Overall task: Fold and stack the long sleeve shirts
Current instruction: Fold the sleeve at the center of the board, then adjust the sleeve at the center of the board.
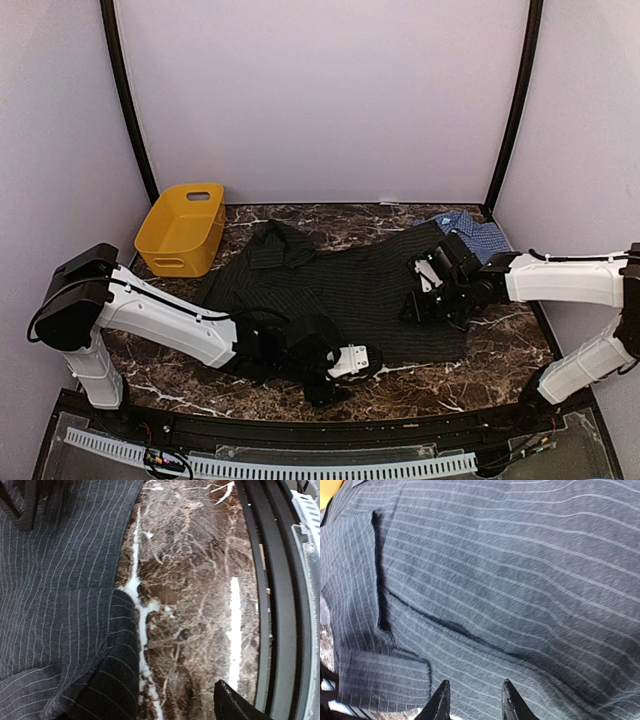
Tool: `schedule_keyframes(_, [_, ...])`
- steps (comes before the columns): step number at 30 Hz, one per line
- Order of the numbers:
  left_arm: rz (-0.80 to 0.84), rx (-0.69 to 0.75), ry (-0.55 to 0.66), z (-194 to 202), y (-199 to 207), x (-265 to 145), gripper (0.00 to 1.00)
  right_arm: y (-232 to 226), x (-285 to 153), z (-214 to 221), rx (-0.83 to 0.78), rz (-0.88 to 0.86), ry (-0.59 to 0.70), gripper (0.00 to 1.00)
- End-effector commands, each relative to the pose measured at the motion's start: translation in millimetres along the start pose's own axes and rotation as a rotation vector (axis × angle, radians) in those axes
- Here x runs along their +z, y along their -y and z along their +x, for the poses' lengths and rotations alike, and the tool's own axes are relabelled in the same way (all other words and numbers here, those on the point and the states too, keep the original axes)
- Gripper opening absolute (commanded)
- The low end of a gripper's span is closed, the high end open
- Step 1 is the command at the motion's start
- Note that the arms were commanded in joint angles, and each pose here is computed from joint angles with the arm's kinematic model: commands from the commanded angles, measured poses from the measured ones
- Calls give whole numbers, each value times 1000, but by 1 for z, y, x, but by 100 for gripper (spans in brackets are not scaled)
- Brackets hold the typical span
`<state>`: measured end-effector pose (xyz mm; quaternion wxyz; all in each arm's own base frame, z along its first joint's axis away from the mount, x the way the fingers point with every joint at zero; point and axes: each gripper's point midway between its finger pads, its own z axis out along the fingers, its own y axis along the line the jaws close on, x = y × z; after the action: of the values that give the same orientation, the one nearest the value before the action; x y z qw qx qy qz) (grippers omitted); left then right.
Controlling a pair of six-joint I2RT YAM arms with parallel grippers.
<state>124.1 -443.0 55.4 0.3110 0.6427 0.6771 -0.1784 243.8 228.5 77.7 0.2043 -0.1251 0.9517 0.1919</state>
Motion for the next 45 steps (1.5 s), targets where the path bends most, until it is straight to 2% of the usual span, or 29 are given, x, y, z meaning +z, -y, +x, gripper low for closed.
schedule_keyframes(1, [-118, 12, -46, 15, -18, -1, 74, -15, -1, 3, -6, -44, 15, 32])
schedule_keyframes(5, [-174, -25, -47, 22, -26, 1, 74, -22, 6, 11, -18, -48, -14, 32])
schedule_keyframes(9, [-143, -94, 0, 18, -24, -3, 78, -24, 11, 14, -21, -46, -26, 32])
schedule_keyframes(17, [202, -386, 98, 9, 4, -8, 79, -17, 11, 15, -33, -2, -20, 32])
schedule_keyframes(24, [349, -670, 155, 7, 2, -8, 79, -14, 15, 19, -30, -2, -22, 32])
schedule_keyframes(31, [389, -795, 175, 5, -11, -10, 77, -10, 15, 22, -34, 7, -19, 32])
schedule_keyframes(36, [383, -872, 169, 10, -25, -1, 68, -9, 16, 23, -33, 10, -18, 32])
schedule_keyframes(40, [355, -901, 161, 10, -34, 6, 54, -8, 16, 24, -36, 13, -18, 32])
schedule_keyframes(42, [327, -913, 163, 8, -41, 8, 46, -8, 16, 23, -37, 16, -17, 32])
schedule_keyframes(44, [297, -920, 167, 5, -50, 9, 33, -8, 15, 23, -38, 17, -15, 32])
schedule_keyframes(45, [290, -921, 174, 2, -54, 8, 21, -8, 15, 22, -40, 16, -13, 32])
